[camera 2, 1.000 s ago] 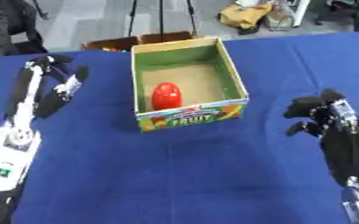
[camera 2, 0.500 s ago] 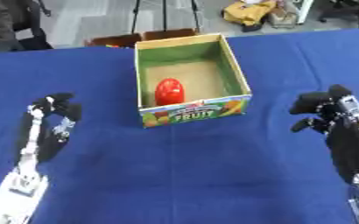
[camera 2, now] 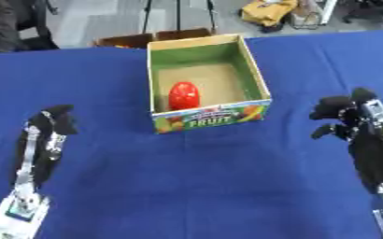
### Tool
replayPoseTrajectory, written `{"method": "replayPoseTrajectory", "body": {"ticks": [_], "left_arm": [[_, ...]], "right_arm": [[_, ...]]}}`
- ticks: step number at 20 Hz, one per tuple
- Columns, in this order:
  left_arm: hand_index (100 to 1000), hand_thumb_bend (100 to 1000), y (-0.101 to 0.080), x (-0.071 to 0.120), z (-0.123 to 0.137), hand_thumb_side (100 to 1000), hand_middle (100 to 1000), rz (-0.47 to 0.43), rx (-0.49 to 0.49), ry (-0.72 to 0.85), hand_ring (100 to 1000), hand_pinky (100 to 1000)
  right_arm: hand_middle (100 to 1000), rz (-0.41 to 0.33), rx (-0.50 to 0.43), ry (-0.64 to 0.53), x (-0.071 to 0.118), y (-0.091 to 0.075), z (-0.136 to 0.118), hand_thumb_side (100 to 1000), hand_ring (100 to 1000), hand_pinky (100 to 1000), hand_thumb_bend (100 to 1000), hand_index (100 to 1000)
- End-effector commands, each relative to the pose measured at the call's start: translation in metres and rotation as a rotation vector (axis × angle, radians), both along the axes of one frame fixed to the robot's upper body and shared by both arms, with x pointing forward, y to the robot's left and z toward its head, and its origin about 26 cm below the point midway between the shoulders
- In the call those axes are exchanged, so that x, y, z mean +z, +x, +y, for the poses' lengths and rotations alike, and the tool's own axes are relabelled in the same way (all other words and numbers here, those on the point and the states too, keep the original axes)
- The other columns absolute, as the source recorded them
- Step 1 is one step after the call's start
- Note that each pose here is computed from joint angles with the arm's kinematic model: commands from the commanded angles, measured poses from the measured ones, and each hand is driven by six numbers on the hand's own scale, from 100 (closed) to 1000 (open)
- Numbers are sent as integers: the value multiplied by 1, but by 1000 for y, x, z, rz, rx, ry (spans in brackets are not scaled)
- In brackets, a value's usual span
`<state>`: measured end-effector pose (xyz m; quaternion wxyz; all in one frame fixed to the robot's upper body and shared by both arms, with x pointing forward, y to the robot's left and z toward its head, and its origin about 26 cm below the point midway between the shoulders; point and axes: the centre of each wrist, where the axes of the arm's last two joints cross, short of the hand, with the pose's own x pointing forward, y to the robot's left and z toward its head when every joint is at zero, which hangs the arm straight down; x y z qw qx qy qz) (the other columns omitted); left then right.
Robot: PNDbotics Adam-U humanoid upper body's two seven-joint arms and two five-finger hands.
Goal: Pick up objects on the table and place them in the box.
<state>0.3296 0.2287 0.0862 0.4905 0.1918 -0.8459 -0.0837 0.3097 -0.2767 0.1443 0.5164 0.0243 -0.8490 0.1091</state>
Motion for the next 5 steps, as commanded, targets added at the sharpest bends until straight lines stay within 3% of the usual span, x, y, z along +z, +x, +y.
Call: {"method": "replayPoseTrajectory", "body": {"ticks": [1, 5], "left_arm": [[739, 665, -1, 10, 6, 919, 517, -26, -30, -23, 475, 720], [739, 664, -1, 12, 10, 919, 517, -23, -60, -69, 475, 720]], "right_arm": [[592, -25, 0, -13, 7, -1, -1, 967, 649, 467, 100, 674], [592, -24, 0, -12, 7, -1, -1, 969, 649, 467, 100, 674]]}}
